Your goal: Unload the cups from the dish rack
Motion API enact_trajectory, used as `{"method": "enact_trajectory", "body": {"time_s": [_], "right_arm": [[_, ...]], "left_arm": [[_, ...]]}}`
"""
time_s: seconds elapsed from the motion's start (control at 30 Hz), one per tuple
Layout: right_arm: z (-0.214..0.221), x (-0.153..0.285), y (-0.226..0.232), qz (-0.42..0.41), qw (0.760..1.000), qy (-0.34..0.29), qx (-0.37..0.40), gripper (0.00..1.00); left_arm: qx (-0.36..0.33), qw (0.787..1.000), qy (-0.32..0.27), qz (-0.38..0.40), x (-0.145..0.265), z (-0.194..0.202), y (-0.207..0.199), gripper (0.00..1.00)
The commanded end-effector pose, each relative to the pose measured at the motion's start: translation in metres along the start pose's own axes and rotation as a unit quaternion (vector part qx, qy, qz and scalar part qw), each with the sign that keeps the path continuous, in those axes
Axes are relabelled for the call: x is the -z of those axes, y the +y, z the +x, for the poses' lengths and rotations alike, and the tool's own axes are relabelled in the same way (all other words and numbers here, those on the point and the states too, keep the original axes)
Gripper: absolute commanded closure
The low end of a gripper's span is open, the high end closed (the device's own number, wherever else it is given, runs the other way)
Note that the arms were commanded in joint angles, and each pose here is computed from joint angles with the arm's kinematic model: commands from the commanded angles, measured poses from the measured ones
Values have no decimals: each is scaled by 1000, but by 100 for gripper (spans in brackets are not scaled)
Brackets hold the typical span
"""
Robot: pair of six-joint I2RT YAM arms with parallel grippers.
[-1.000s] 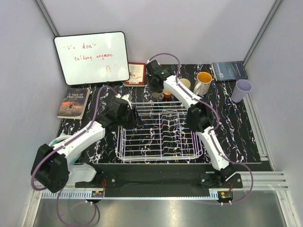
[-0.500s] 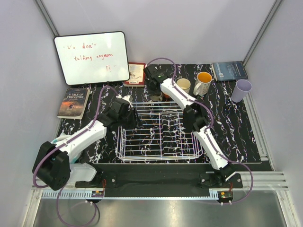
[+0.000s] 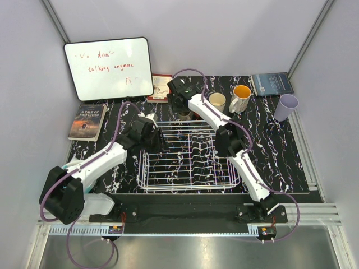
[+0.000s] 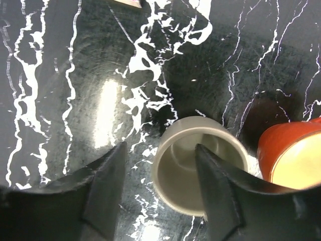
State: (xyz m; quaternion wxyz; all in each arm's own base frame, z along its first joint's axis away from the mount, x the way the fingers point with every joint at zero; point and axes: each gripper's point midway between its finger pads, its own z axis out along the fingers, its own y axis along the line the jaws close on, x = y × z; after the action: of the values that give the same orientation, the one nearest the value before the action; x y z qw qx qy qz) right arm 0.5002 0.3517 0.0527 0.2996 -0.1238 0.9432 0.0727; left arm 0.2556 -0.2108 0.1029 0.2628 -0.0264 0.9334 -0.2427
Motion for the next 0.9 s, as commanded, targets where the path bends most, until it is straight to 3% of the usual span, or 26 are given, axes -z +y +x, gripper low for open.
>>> {"method": "enact_trajectory", "body": {"time_s": [0.0,0.23,0.4,0.53,0.57,0.63,0.67,0.7,0.87], "right_arm": [[-63,75,24,-26,995,-99,2,29],[-122,218,49,-80,972,-219,-10,2],[-110,293,14,-23,968,-250,-1,0],[-61,348,-40,43,967,-252,23,0],[-52,380,-58,54,960,-273,12,0],[-13,371,-79,82,966,-243,17,0],[-2,394,-92,80,962,-260,4,0],[23,379,-101,96,967,-235,8,0],[85,385,-131,106,971,-212,-17,0]], "left_arm": [[-10,1000,-26,6,3,-13,-6,61],[-20,998,-56,7,13,-27,-10,61],[-30,997,-67,-15,23,-28,-1,59],[-44,995,-62,-67,30,-25,19,57],[-49,993,-64,-85,33,-25,26,56],[-54,992,-69,-96,36,-26,31,54],[-59,991,-76,-97,39,-28,31,54],[-61,990,-81,-96,41,-30,31,54],[-62,990,-92,-82,45,-36,23,54]]}}
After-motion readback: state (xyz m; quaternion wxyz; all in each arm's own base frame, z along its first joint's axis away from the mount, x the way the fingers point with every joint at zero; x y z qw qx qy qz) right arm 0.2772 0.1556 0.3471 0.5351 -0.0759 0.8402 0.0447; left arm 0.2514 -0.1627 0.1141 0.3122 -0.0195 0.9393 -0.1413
